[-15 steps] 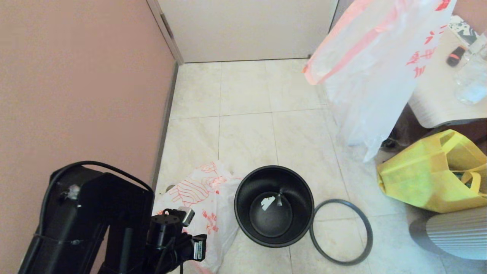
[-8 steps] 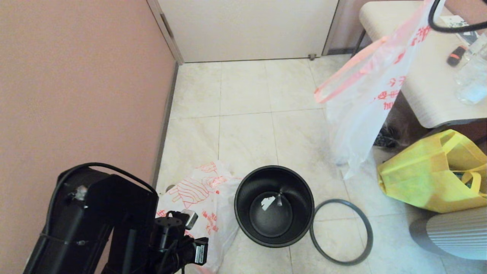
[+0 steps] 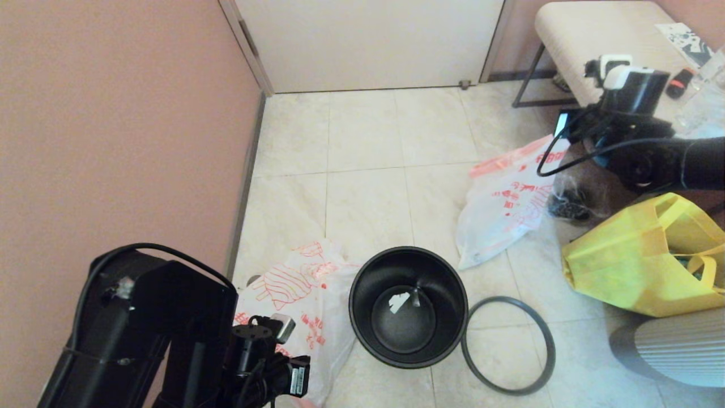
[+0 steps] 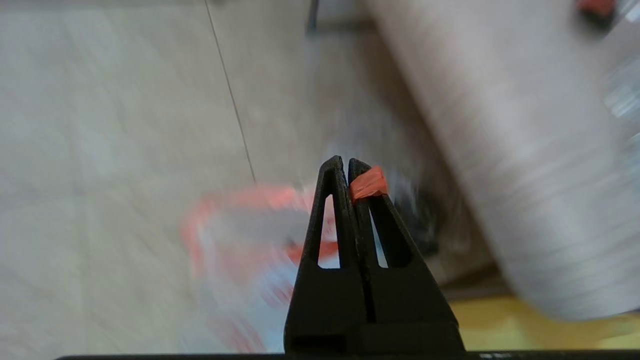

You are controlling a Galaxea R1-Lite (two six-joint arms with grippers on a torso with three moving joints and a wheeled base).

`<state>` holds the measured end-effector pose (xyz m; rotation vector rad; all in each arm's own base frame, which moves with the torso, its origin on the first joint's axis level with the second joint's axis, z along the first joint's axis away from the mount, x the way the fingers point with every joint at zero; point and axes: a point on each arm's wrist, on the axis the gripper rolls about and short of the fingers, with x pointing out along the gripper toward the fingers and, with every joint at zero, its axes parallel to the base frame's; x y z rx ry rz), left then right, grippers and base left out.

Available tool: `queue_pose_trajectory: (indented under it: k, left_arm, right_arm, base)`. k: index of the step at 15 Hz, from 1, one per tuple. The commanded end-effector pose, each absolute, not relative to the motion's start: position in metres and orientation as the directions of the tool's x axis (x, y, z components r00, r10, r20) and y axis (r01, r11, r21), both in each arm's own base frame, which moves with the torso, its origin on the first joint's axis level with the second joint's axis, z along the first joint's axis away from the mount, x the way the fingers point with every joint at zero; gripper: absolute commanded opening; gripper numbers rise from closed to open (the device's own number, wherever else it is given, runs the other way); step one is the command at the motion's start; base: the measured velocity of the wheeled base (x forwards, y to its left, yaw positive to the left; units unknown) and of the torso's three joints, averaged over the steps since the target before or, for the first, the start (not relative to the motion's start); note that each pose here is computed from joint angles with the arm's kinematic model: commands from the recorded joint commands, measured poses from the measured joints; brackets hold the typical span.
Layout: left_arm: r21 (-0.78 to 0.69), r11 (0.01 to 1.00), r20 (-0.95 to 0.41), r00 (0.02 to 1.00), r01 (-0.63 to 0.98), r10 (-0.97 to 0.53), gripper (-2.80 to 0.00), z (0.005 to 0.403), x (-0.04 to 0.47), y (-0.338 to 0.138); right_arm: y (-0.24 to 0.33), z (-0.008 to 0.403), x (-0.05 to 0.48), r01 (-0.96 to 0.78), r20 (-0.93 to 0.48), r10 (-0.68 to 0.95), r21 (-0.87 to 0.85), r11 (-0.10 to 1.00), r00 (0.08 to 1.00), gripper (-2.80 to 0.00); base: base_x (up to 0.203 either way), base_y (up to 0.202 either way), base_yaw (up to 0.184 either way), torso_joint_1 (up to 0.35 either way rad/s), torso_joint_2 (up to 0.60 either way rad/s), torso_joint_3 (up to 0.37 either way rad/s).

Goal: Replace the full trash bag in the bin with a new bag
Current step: Place the trash bag on the floor, then pick up a new trash bag

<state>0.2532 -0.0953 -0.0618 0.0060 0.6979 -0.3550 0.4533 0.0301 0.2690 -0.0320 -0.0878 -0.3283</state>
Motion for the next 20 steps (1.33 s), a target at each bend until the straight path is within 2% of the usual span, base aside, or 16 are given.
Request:
queue_pose_trajectory:
  k: [1, 3, 5, 6, 8, 10, 13, 15, 16, 18, 20]
  left_arm:
    - [-0.114, 0.940, -0.622, 0.715, 0.321, -0.319, -2.80, -0.061, 0.254, -0.096]
    - [-0.114, 0.940, -0.622, 0.715, 0.321, -0.320, -2.80, -0.061, 0.254, -0.096]
    - [-0.113, 0.940, -0.624, 0.714, 0.322, -0.319, -2.80, -0.061, 0.253, -0.095]
    - [-0.113, 0.940, -0.625, 0.713, 0.322, -0.319, -2.80, -0.061, 0.253, -0.095]
    - [-0.109, 0.940, -0.627, 0.711, 0.324, -0.318, -2.80, -0.061, 0.253, -0.095]
    - [-0.109, 0.940, -0.628, 0.710, 0.324, -0.318, -2.80, -0.062, 0.252, -0.095]
    - [-0.108, 0.940, -0.631, 0.708, 0.325, -0.317, -2.80, -0.061, 0.251, -0.095]
    - [-0.103, 0.939, -0.640, 0.701, 0.327, -0.314, -2.80, -0.063, 0.249, -0.094]
    - [-0.080, 0.936, -0.657, 0.688, 0.342, -0.307, -2.80, -0.067, 0.247, -0.092]
    - [-0.068, 0.936, -0.659, 0.689, 0.344, -0.302, -2.80, -0.068, 0.247, -0.091]
    - [-0.068, 0.940, -0.656, 0.695, 0.334, -0.294, -2.80, -0.067, 0.249, -0.088]
  right_arm:
    - [0.022, 0.208, 0.486, 0.340, -0.021, -0.342, -0.068, 0.938, 0.939, -2.80]
    - [0.015, 0.191, 0.492, 0.350, -0.052, -0.354, -0.082, 0.933, 0.934, -2.80]
    - [0.017, 0.202, 0.482, 0.347, -0.048, -0.352, -0.084, 0.934, 0.935, -2.80]
    - [0.020, 0.212, 0.475, 0.341, -0.042, -0.345, -0.083, 0.937, 0.938, 0.00]
    - [0.030, 0.232, 0.458, 0.318, -0.065, -0.324, -0.091, 0.944, 0.944, 0.00]
    - [0.041, 0.246, 0.430, 0.276, -0.202, -0.299, -0.138, 0.951, 0.933, 0.00]
    - [0.061, 0.255, 0.376, 0.235, -0.499, -0.280, -0.153, 0.960, 0.820, 0.00]
    - [0.070, 0.265, 0.338, 0.280, -0.607, -0.268, -0.079, 0.957, 0.748, 0.00]
    - [0.070, 0.263, 0.322, 0.291, -0.656, -0.271, -0.081, 0.953, 0.705, -2.80]
    - [0.066, 0.251, 0.290, 0.280, -0.716, -0.264, -0.099, 0.955, 0.647, -2.80]
    - [0.058, 0.253, 0.252, 0.263, -0.733, -0.238, -0.083, 0.961, 0.637, -2.80]
  base:
    - [0.000, 0.000, 0.000, 0.000, 0.00, 0.000]
    - [0.000, 0.000, 0.000, 0.000, 0.00, 0.000]
    - [0.000, 0.000, 0.000, 0.000, 0.00, 0.000]
    - [0.000, 0.000, 0.000, 0.000, 0.00, 0.000]
    - [0.000, 0.000, 0.000, 0.000, 0.00, 0.000]
    - [0.000, 0.000, 0.000, 0.000, 0.00, 0.000]
    - [0.000, 0.000, 0.000, 0.000, 0.00, 0.000]
    - [0.000, 0.000, 0.000, 0.000, 0.00, 0.000]
    - [0.000, 0.000, 0.000, 0.000, 0.00, 0.000]
    - [0.000, 0.000, 0.000, 0.000, 0.00, 0.000]
    - [0.000, 0.000, 0.000, 0.000, 0.00, 0.000]
